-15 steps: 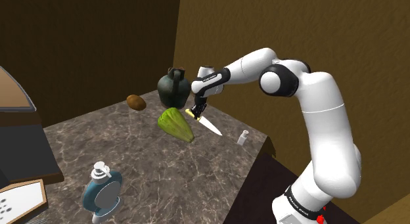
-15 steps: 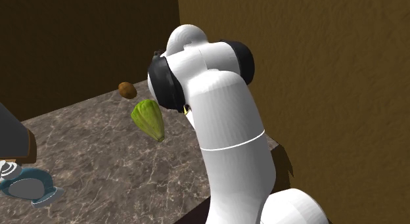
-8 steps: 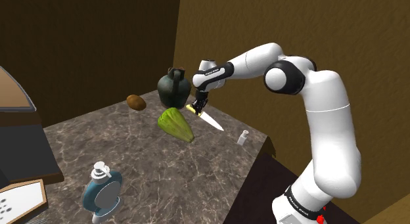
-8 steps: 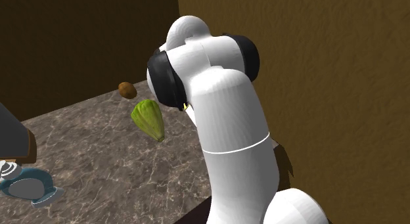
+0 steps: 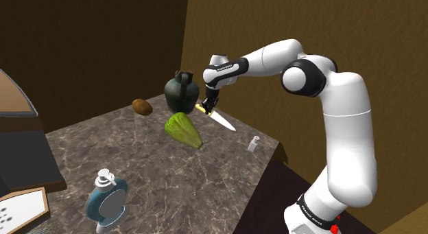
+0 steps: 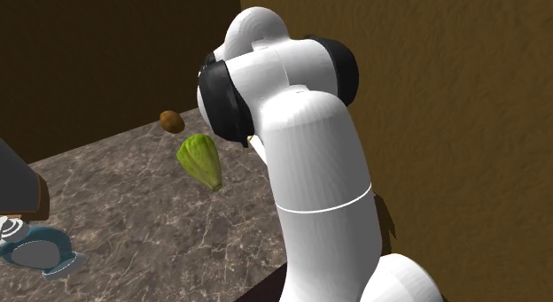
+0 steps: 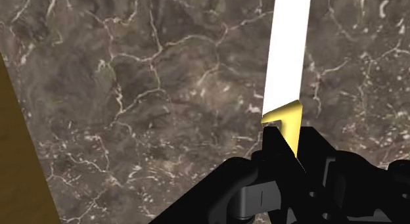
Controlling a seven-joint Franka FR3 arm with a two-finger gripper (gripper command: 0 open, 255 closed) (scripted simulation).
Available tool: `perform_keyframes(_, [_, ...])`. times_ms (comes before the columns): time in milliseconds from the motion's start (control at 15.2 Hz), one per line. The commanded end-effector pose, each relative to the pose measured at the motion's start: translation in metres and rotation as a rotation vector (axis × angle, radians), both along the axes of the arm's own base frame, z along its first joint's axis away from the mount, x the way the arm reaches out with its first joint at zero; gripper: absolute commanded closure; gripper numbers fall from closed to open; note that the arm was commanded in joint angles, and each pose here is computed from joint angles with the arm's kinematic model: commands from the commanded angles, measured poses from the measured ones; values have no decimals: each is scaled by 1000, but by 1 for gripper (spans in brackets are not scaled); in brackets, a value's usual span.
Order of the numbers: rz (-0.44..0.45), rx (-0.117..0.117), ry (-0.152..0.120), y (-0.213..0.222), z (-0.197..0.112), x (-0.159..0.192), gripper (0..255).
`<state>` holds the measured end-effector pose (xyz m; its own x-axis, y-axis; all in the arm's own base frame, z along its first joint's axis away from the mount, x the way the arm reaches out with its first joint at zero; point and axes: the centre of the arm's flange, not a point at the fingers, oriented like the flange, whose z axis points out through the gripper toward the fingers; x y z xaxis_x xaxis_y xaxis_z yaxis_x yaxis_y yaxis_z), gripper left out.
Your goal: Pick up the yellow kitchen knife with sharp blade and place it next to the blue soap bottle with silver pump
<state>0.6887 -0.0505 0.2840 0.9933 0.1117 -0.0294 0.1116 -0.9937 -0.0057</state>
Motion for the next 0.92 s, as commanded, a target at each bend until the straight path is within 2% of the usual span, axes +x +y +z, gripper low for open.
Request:
perform_keyframes(0, [0,0,0,1,12,1,255])
perform_keyframes(858, [0,0,0,1,81,1,255])
